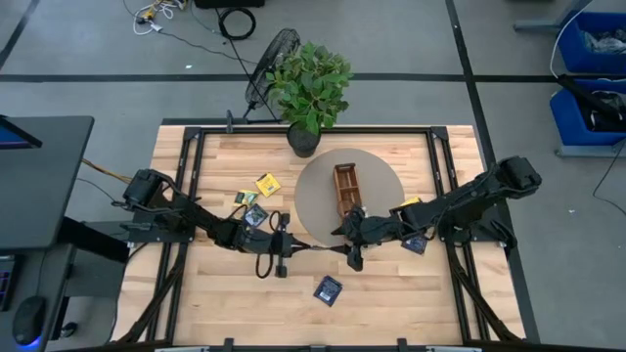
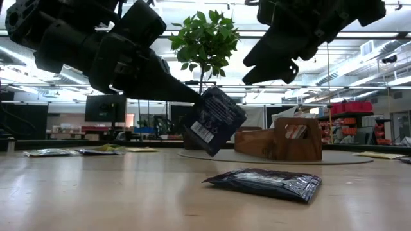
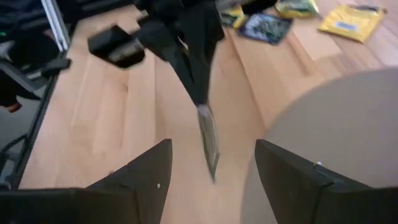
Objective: Pick & Place Tea
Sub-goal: Put the purple tea bag into the middle section of the wooden organizer
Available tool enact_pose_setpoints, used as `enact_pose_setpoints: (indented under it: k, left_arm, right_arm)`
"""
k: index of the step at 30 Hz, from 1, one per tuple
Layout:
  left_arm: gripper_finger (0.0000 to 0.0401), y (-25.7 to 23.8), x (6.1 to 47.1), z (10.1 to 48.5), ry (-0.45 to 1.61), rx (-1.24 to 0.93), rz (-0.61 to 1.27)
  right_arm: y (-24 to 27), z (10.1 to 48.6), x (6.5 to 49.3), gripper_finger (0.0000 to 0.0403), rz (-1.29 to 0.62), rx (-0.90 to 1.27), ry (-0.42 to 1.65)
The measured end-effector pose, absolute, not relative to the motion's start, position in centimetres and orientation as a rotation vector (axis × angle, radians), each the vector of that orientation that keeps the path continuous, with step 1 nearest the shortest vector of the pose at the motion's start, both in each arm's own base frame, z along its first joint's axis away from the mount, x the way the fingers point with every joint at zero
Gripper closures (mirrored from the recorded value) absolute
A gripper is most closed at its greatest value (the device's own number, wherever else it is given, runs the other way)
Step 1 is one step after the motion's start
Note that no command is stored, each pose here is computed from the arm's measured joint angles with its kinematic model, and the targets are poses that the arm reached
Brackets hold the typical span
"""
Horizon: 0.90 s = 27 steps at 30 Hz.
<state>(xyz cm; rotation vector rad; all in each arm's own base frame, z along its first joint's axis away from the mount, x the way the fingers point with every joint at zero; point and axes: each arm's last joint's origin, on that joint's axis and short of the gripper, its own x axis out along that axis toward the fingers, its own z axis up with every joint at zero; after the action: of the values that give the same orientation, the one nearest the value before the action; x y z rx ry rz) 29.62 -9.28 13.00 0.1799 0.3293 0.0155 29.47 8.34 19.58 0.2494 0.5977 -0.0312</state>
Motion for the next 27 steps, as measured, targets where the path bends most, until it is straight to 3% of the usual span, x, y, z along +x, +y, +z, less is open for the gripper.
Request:
enact_pose_setpoints:
  k: [10,18,22,27]
  left_arm:
    - [0.0400,-9.2,29.5,12.7,0.366,0.170,0.018]
    - [0.0400,-9.2,29.4,12.5,0.379,0.168,0.019]
    - [0.0400,-9.2,29.4,12.6,0.377,0.167,0.019]
    - [0.0400,-9.2,29.5,12.7,0.364,0.162,0.019]
  right_arm:
    - [9.3,16.4,32.7,0.0184,-0.054,0.163,0.674]
    - [9.8,16.8,34.4,0.0218,-0.091,0.120,0.751]
    - [9.8,17.0,34.5,0.0263,-0.088,0.131,0.748]
    - [9.4,16.7,34.3,0.0360,-0.090,0.178,0.797]
